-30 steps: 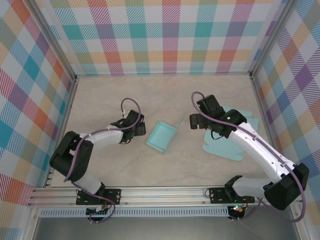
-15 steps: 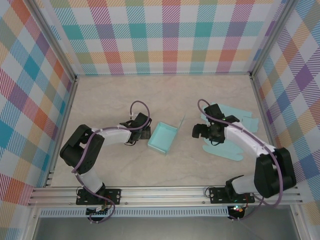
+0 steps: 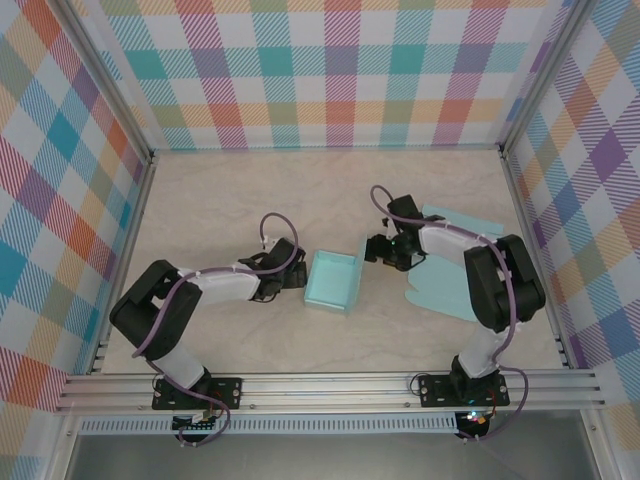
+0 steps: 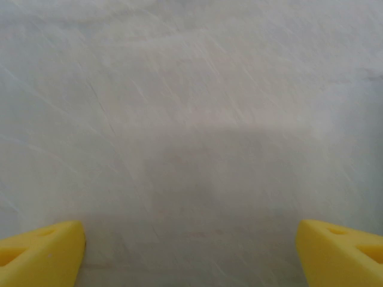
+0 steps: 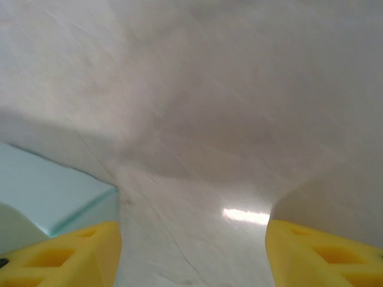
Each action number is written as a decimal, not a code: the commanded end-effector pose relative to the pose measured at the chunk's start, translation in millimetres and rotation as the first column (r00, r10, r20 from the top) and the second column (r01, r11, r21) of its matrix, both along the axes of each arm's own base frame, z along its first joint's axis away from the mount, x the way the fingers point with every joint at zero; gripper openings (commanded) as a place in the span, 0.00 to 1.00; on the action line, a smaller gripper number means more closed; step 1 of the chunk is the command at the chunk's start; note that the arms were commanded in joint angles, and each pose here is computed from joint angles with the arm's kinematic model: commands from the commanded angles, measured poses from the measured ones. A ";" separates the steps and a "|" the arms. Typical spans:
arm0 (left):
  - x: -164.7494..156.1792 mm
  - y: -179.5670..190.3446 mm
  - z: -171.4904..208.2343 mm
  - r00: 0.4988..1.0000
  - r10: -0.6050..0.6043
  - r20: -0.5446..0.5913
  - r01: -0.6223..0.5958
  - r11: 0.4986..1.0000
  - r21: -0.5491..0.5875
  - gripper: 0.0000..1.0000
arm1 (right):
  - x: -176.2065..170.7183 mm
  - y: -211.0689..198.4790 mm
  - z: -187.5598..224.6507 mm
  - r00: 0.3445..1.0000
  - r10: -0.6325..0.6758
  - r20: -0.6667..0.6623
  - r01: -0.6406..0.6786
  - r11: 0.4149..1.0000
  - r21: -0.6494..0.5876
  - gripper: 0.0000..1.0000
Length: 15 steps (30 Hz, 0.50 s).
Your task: Fold the paper box
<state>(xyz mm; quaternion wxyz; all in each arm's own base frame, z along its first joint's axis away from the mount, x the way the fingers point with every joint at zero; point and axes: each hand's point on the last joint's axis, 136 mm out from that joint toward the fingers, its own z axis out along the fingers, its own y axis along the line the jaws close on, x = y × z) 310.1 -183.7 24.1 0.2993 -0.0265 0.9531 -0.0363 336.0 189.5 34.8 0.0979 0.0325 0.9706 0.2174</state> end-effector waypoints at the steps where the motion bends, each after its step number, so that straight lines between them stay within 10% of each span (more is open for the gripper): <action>1: -13.3 -17.3 4.3 1.000 0.013 0.010 -0.011 0.993 -0.114 0.90 | 23.3 24.1 9.4 0.996 0.086 0.035 -0.089 0.993 0.076 0.63; 15: -24.7 -54.2 39.6 0.991 0.011 0.137 0.020 0.975 -0.222 0.91 | 86.5 14.9 27.6 0.989 0.113 0.091 -0.107 0.992 -0.071 0.61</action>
